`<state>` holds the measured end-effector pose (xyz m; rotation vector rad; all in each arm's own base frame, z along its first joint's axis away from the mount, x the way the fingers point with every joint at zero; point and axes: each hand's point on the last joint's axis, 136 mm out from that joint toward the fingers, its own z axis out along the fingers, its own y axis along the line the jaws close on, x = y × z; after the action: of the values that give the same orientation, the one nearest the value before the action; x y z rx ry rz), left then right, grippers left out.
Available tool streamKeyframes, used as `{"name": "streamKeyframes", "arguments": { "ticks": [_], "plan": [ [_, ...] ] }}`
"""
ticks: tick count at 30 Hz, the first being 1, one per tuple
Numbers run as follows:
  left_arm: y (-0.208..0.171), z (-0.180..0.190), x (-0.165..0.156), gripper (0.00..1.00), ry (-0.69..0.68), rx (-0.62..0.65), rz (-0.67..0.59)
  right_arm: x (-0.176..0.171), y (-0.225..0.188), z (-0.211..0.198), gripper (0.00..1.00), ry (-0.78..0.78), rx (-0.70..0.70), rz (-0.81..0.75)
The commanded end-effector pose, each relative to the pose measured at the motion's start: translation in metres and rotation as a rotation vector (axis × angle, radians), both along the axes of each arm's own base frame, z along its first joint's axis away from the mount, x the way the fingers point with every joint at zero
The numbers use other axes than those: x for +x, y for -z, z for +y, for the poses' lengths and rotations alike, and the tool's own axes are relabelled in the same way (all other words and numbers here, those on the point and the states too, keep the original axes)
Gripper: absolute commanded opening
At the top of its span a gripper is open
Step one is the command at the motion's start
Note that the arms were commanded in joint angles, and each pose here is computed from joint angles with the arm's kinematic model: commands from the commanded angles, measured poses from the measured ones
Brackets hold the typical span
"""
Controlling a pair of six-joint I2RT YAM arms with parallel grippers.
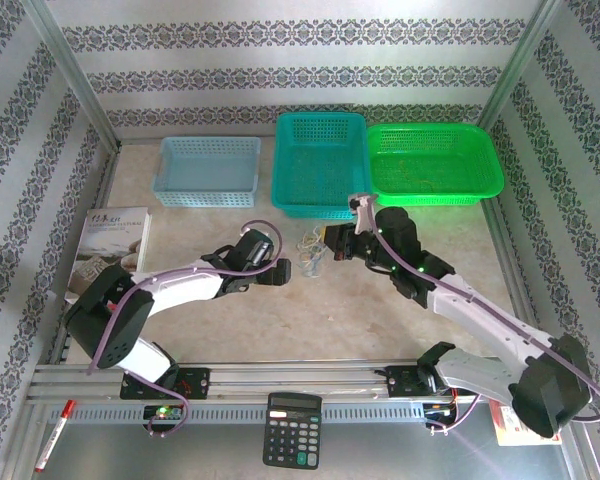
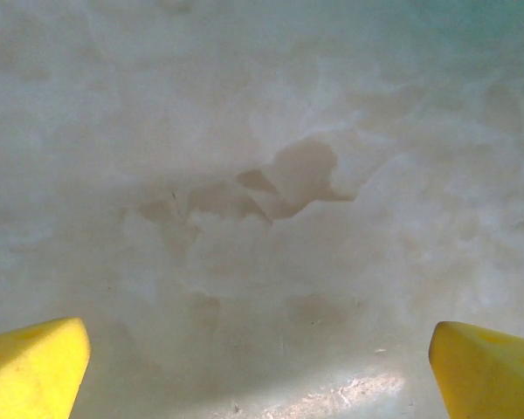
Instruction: Untangle the cables
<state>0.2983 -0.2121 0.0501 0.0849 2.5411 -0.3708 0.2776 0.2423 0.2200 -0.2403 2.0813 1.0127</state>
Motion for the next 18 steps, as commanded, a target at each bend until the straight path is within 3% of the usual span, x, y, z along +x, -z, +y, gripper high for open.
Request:
{"name": "streamKeyframes", "arguments": {
  "ticks": [1,7,11,15,18],
  "plan": [
    [-0.015,0.008,0.0,1.0,-0.021,0.022,-0.028,0.002,0.04,-0.003,0.0,0.02,-0.032,0.076],
    [-0.039,0.013,0.005,1.0,-0.048,0.0,-0.066,-0.018,0.086,0.025,0.0,-0.101,-0.075,0.179],
    [-0.054,0.021,0.009,1.0,-0.101,-0.015,-0.091,-0.022,0.09,0.041,0.01,-0.124,-0.103,0.17],
    [-0.067,0.022,0.01,1.0,-0.105,-0.035,-0.112,-0.016,0.087,0.035,0.37,-0.097,-0.146,0.143],
    [-0.073,0.023,0.009,1.0,-0.097,-0.039,-0.119,-0.013,0.083,0.021,0.52,-0.056,-0.181,0.125]
  ]
}}
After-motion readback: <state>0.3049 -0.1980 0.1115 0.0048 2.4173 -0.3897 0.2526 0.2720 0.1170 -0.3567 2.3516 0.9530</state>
